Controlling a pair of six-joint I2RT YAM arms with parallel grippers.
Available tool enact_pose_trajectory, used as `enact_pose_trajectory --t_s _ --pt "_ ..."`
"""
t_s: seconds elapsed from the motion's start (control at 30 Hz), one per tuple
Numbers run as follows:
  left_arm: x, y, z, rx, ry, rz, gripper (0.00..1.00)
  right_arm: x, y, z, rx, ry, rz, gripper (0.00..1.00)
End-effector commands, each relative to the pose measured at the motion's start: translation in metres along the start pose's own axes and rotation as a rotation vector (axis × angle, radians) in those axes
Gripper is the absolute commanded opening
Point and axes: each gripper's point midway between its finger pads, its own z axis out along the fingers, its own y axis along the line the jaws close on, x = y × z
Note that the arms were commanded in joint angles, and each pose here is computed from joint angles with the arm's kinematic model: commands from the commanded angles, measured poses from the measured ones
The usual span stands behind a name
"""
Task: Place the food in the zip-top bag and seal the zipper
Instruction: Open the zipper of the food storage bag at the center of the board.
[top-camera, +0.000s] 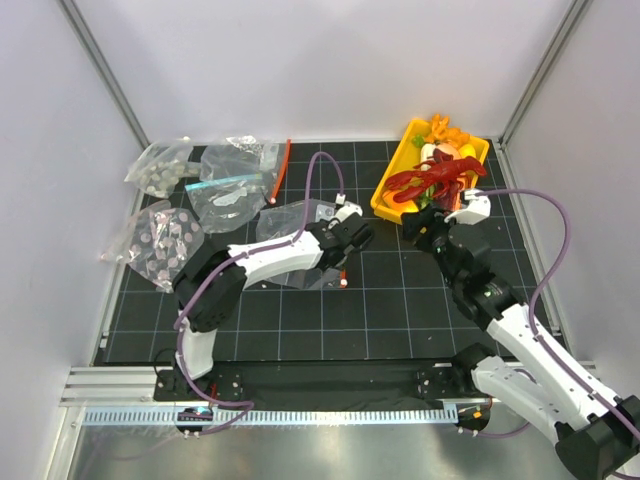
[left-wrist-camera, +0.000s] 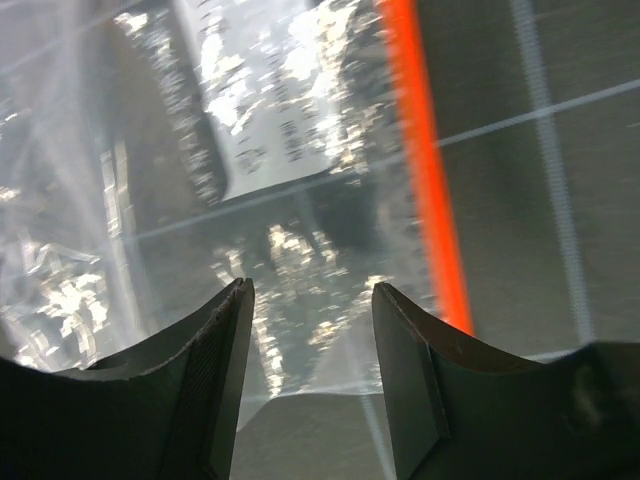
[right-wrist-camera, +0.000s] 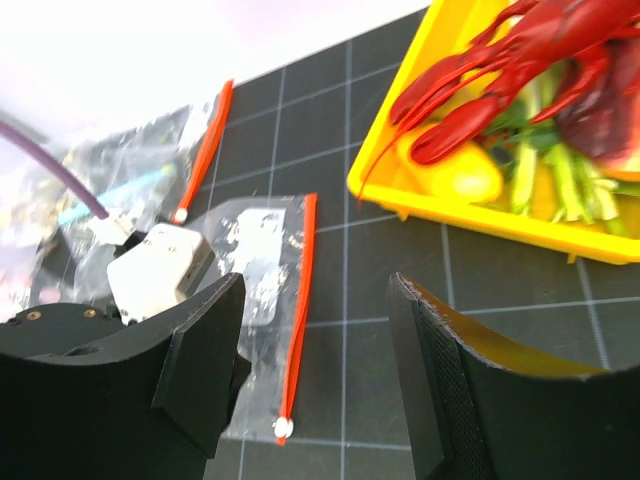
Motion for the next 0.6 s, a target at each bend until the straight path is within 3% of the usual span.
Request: enact_pose_trajectory --t_s 0.0,0.3,0.57 --pt "-0.027 -0.029 -0.002 0.120 -0.050 -0.058 0.55 -0.014 -0.014 -0.002 0.073 -0.089 0.038 0.66" --pt "-0.024 -0.041 -0.011 0.123 -0.077 -0.011 0.64 -0.016 -0.012 -0.002 0.064 -0.090 0.037 0.66" --pt "-0.019 -0.050 0.000 0.106 -0.046 0.018 0.57 -0.020 -0.014 -0.007 0.064 -0.115 0.043 0.66"
